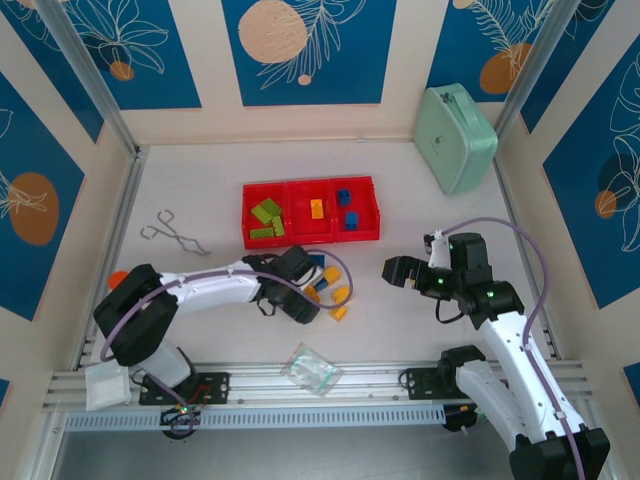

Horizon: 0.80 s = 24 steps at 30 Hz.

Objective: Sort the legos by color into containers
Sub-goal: Pick up the lego from the middle-left of the table.

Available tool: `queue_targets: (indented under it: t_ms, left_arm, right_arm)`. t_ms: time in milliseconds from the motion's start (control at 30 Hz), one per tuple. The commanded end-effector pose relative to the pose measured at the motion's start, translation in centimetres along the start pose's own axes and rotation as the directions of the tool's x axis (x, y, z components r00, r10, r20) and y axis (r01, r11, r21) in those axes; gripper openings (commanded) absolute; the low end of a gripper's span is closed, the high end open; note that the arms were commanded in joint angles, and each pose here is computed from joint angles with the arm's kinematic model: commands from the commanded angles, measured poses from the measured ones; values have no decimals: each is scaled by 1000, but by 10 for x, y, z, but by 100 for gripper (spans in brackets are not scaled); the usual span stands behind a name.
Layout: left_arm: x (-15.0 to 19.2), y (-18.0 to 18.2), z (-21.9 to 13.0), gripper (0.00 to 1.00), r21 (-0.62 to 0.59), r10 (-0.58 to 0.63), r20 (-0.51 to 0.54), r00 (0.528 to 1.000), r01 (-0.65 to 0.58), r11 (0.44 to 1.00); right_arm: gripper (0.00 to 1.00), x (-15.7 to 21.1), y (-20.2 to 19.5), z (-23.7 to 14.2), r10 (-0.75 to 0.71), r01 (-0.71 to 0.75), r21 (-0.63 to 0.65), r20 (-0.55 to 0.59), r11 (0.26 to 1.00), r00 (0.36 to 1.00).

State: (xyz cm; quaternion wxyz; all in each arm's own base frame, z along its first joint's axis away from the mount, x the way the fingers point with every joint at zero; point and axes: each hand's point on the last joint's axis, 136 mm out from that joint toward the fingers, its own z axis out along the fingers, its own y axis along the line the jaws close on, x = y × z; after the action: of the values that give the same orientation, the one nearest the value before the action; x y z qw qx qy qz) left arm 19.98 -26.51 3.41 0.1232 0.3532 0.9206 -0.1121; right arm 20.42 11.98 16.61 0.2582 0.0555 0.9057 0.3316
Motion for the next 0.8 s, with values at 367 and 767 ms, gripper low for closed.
queue_targets:
  t_ms: [367, 767]
  left_arm:
    - [4, -8, 27, 54, 80, 60, -66, 996, -55, 995]
    - [1, 3, -7, 25, 24, -124, 94, 988, 122, 992]
  right_arm:
    - [100, -6, -4, -5, 28, -28, 17, 24, 999, 999]
    - [100, -22, 0, -15, -5, 3, 39, 71, 999, 997]
